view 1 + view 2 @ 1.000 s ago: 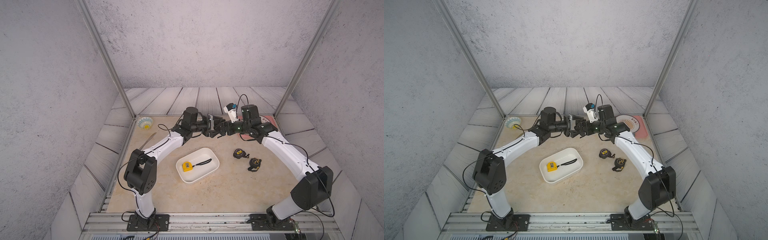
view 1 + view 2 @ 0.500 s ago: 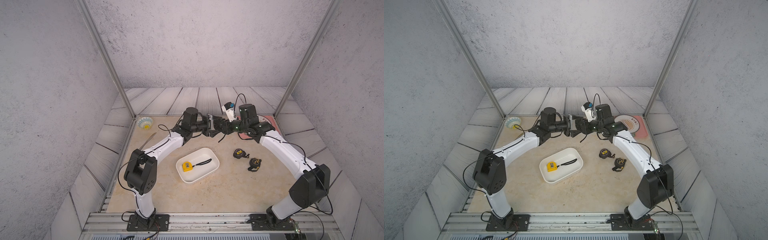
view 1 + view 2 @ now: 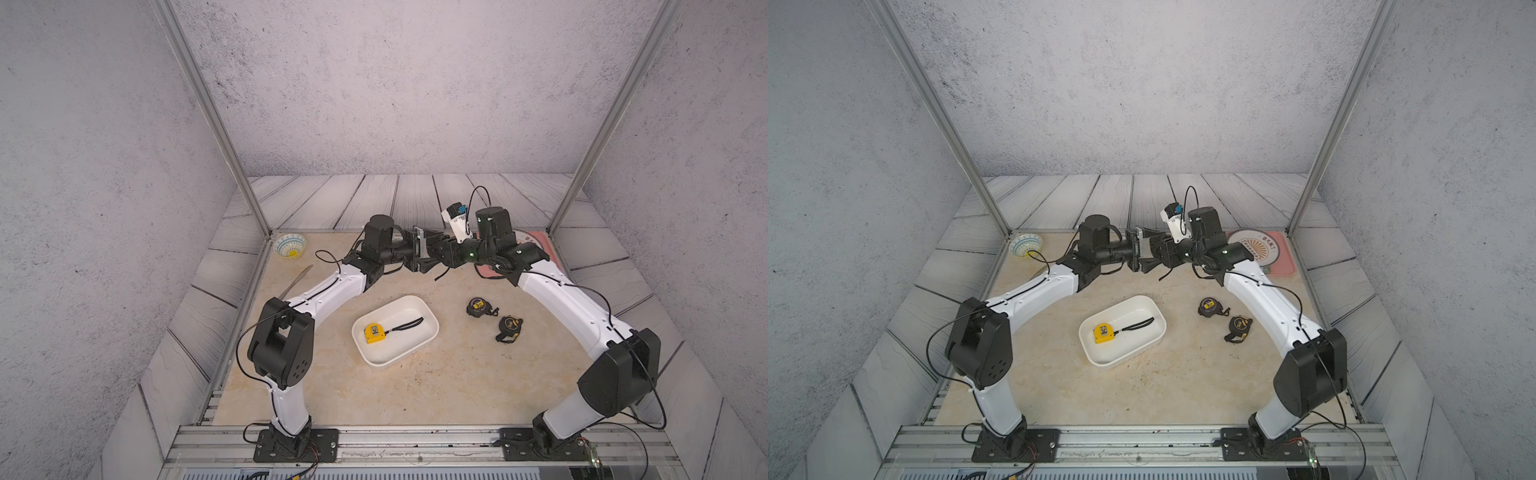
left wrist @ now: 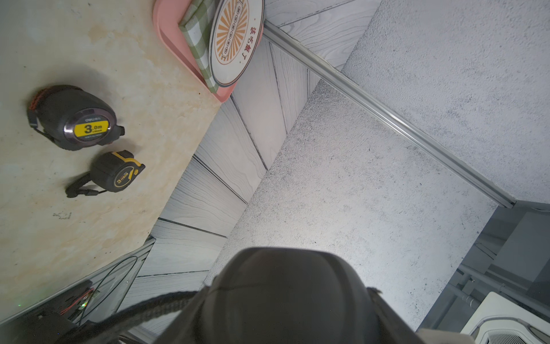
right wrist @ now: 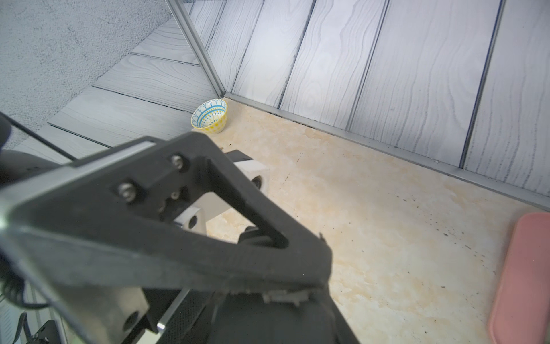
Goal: Take the tape measure out of the storage box
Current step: Place the tape measure at the center of the board.
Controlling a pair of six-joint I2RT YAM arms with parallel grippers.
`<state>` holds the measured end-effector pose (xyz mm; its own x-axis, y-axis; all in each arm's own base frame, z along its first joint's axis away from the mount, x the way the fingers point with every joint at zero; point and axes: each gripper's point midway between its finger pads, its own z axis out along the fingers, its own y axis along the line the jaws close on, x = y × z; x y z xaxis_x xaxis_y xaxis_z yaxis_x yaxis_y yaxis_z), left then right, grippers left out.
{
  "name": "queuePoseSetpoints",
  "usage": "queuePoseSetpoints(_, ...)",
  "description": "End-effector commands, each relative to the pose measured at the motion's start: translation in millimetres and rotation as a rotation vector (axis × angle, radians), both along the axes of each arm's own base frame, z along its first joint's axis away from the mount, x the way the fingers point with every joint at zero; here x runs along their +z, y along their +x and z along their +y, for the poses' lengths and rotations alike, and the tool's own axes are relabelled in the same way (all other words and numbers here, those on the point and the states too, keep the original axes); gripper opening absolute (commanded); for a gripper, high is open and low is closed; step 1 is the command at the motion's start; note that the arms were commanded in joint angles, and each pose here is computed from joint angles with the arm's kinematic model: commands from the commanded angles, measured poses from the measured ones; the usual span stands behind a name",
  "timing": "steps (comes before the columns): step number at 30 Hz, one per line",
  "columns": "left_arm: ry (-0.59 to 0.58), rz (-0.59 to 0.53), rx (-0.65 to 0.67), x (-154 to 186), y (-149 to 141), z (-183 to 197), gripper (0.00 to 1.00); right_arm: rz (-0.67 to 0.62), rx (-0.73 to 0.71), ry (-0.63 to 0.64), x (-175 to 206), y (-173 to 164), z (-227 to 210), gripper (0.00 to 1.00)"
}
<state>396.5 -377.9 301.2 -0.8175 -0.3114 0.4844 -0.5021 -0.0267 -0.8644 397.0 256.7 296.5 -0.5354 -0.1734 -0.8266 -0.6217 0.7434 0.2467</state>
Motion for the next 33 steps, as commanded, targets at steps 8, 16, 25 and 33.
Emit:
queuePoseSetpoints(8, -0.055, -0.150, -0.030, 33.8, 8.2, 15.9, 0.84, -0.021, -0.153, -0.085, 20.8, -14.9, -46.4, 0.00)
queuePoseSetpoints(16, -0.024, -0.155, -0.031, 21.9, 14.2, 29.2, 0.95, 0.018, -0.165, -0.136, 12.3, -28.8, -57.1, 0.00)
queuePoseSetpoints(25, 0.295, -0.184, 0.032, -25.0, 31.0, 111.7, 0.95, 0.123, -0.348, -0.558, -66.6, -71.3, -115.7, 0.00)
queuePoseSetpoints(33, 0.487, -0.224, -0.002, -36.3, 31.7, 139.8, 0.94, 0.199, -0.479, -0.861, -113.2, -95.4, -137.1, 0.00)
